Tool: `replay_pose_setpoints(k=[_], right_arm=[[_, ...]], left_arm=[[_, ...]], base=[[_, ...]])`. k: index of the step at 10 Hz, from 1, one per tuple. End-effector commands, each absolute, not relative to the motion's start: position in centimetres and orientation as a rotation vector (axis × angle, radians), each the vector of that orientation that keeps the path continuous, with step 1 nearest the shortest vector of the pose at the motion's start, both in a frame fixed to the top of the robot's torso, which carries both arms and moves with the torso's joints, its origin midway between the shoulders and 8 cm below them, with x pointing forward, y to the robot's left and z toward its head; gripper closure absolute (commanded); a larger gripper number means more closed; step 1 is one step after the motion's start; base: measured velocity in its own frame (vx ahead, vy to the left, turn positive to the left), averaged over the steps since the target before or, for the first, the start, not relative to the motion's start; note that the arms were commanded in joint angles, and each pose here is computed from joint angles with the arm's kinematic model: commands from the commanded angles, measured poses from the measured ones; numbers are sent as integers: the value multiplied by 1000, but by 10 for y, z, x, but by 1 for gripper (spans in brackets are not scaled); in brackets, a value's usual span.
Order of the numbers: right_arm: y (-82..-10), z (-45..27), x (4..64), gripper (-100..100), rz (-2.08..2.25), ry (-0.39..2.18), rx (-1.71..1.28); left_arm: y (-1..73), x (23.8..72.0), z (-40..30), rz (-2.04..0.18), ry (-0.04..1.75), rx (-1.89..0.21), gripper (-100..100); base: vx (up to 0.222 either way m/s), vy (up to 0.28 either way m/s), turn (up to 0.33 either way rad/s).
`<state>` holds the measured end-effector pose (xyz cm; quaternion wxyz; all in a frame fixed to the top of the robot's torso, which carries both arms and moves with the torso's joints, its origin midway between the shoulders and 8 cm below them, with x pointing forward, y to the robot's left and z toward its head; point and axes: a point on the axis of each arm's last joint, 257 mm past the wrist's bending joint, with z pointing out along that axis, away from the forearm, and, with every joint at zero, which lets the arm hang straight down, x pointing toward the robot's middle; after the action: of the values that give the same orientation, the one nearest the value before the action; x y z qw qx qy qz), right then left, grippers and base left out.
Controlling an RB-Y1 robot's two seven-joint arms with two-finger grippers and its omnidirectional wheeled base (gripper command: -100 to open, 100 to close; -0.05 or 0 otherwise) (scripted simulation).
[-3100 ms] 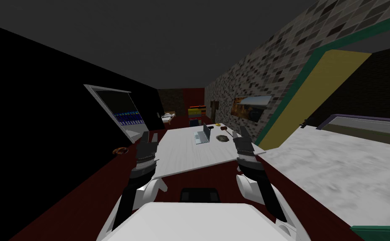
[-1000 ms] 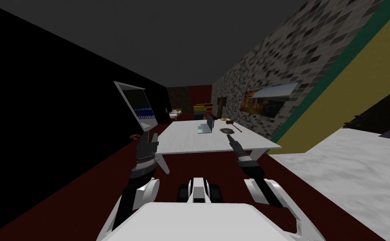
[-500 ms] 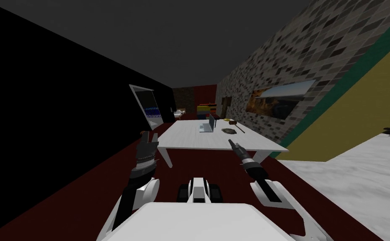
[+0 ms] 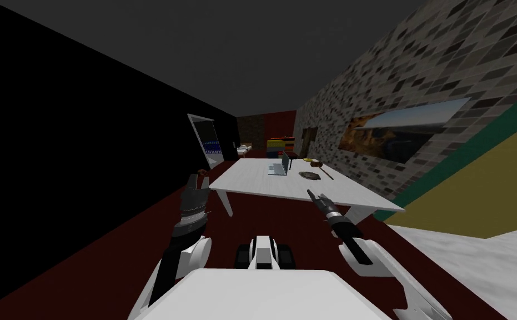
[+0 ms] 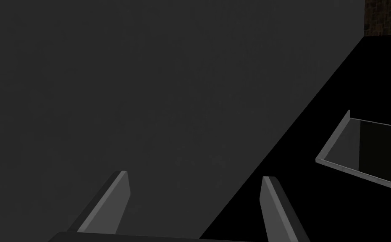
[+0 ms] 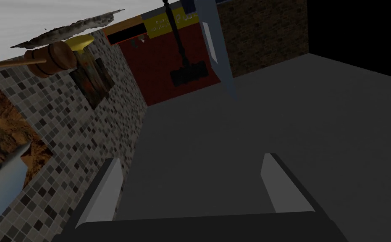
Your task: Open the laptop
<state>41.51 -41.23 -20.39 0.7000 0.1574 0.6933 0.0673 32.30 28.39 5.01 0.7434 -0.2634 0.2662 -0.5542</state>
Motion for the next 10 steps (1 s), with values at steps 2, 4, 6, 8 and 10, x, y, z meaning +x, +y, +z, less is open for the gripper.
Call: replay_pose_setpoints(k=[2,4,6,8,10], right_arm=[[-457,-222,413,-100,-85,1628,245],[-485,-225,413,-100,-224,1661,167],[-511,-221,414,-100,-363,1679,77],[-535,-212,417,-100,-494,1683,-16],[-556,-198,421,-100,-617,1676,-109]], left_arm=[[284,323,50,-1214,583,-577,0],[284,323,50,-1214,583,-577,0],[284,323,50,-1214,583,-577,0],[284,323,50,-1214,583,-577,0],[284,323,50,-1214,583,-577,0]], base=[[-27,-46,305],[-4,-54,286],[19,-49,307],[38,-54,336],[56,-55,301]])
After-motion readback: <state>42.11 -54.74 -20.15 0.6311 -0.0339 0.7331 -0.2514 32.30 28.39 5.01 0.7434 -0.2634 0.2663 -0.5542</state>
